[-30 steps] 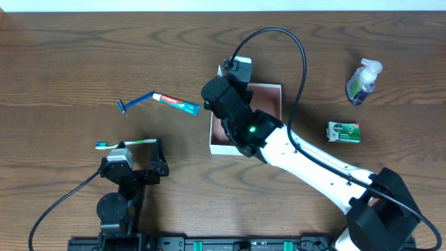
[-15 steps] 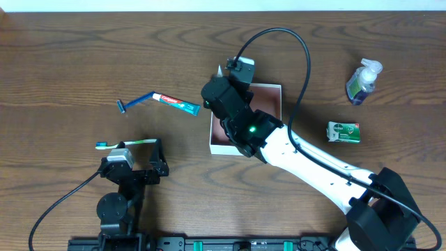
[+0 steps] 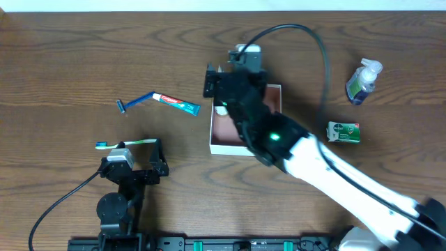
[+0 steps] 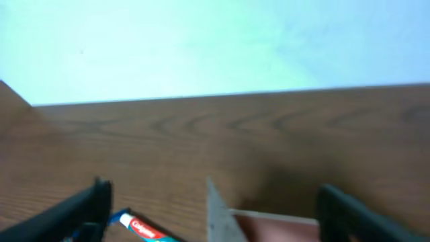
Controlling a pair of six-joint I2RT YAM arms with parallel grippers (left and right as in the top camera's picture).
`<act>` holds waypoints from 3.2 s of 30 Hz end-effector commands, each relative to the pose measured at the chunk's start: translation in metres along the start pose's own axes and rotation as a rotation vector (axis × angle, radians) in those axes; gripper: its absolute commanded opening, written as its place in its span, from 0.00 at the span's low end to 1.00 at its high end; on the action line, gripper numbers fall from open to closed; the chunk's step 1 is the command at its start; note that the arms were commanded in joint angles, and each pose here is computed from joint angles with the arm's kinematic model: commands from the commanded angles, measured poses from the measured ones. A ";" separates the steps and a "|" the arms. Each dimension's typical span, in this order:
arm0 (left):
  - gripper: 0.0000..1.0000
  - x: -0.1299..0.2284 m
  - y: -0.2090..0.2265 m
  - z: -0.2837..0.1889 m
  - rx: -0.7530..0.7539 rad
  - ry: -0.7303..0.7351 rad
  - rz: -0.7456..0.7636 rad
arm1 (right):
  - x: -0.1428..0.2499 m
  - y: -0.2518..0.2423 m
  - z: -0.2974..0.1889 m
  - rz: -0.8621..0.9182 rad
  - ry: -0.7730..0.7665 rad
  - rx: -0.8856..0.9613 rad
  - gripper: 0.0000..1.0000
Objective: Pack container
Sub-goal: 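Lower the tube upright into the box's left corner and release, then withdraw the right gripper toward the blue soap pump bottle, then grasp the blue soap pump bottle by its pump head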
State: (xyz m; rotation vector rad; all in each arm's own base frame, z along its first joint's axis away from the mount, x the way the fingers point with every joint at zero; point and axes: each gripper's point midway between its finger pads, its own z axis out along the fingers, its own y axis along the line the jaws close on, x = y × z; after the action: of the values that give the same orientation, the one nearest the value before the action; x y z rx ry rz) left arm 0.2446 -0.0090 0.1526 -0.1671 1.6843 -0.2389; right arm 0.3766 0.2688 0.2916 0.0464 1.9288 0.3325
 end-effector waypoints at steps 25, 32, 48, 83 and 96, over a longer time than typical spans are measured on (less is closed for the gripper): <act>0.98 0.017 0.003 0.002 -0.001 0.047 0.009 | -0.032 -0.294 -0.066 0.142 0.194 0.654 0.99; 0.98 0.017 0.003 0.002 -0.001 0.047 0.009 | -0.028 -0.344 -0.067 0.267 0.212 0.690 0.99; 0.98 0.017 0.003 0.002 -0.001 0.047 0.009 | -0.010 -0.360 0.029 -0.058 0.310 0.382 0.99; 0.98 0.017 0.003 0.002 -0.001 0.047 0.009 | 0.052 -0.386 0.064 -0.141 0.478 0.265 0.74; 0.98 0.017 0.003 0.002 -0.001 0.047 0.009 | 0.045 -0.386 0.068 -0.142 0.442 0.267 0.01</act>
State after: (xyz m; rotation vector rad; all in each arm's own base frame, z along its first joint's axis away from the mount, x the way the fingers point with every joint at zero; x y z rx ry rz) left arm 0.2446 -0.0090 0.1525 -0.1672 1.6847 -0.2389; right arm 0.4704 -0.0758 0.1317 -0.0058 2.3931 -0.0221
